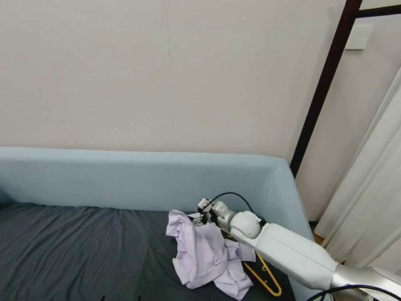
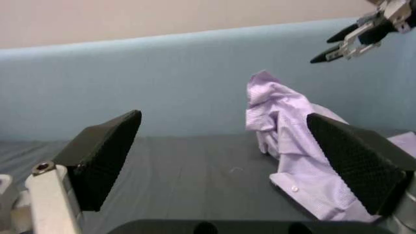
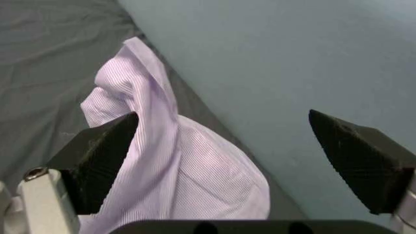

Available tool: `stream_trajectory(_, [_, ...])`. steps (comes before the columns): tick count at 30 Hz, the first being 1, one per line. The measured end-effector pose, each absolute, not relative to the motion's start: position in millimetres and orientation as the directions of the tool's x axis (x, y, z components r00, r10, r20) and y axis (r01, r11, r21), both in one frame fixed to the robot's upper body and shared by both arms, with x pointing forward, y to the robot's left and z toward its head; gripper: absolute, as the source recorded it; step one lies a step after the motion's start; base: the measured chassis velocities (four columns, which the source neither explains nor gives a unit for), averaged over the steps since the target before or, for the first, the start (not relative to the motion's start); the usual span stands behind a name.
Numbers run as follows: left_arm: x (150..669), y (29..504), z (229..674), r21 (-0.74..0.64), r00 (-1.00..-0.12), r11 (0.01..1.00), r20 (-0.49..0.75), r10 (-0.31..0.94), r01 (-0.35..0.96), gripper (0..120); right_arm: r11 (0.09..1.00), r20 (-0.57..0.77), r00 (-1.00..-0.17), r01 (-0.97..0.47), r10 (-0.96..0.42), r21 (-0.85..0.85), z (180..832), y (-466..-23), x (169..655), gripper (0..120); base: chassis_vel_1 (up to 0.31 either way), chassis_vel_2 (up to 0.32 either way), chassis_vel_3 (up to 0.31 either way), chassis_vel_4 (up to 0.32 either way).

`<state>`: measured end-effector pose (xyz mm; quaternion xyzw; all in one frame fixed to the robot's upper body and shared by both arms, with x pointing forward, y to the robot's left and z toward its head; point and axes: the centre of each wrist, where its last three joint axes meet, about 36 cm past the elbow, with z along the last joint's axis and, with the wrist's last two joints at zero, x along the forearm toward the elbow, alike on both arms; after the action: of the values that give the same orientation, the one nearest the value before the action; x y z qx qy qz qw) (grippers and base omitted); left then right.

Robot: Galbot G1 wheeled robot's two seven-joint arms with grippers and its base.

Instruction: Pick up the clothes from the sofa and hang them on the clothes hanger.

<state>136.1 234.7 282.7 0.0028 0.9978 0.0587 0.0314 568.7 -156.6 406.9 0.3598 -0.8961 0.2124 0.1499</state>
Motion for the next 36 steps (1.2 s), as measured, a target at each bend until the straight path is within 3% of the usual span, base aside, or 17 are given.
stream_trajectory(11, [163.0,251.0,280.5,0.235,-0.982,0.962,-0.092,0.164,0.138,100,0.777,0.243,-0.826,-0.562,-0.509,-0.283,422.3,-250.5,529.0,100,0.0,0.0,0.0,0.0])
stream_trajectory(14, [170.3,255.3,279.7,0.236,-0.982,0.962,-0.095,0.164,0.138,100,0.823,0.153,-0.877,-0.481,-0.456,-0.303,430.2,-288.1,502.8,100,0.0,0.0,0.0,0.0])
stream_trajectory(19, [172.0,257.6,274.9,0.266,-0.977,0.948,-0.072,0.201,0.175,100,0.865,0.117,-0.909,-0.417,-0.401,-0.278,418.9,-320.3,456.9,100,0.0,0.0,0.0,0.0])
stream_trajectory(36, [211.8,315.4,275.1,0.491,-0.941,0.813,0.048,0.334,0.313,100,0.958,0.028,-0.968,-0.253,-0.251,-0.133,411.2,-341.7,365.0,100,0.0,0.0,0.0,0.0])
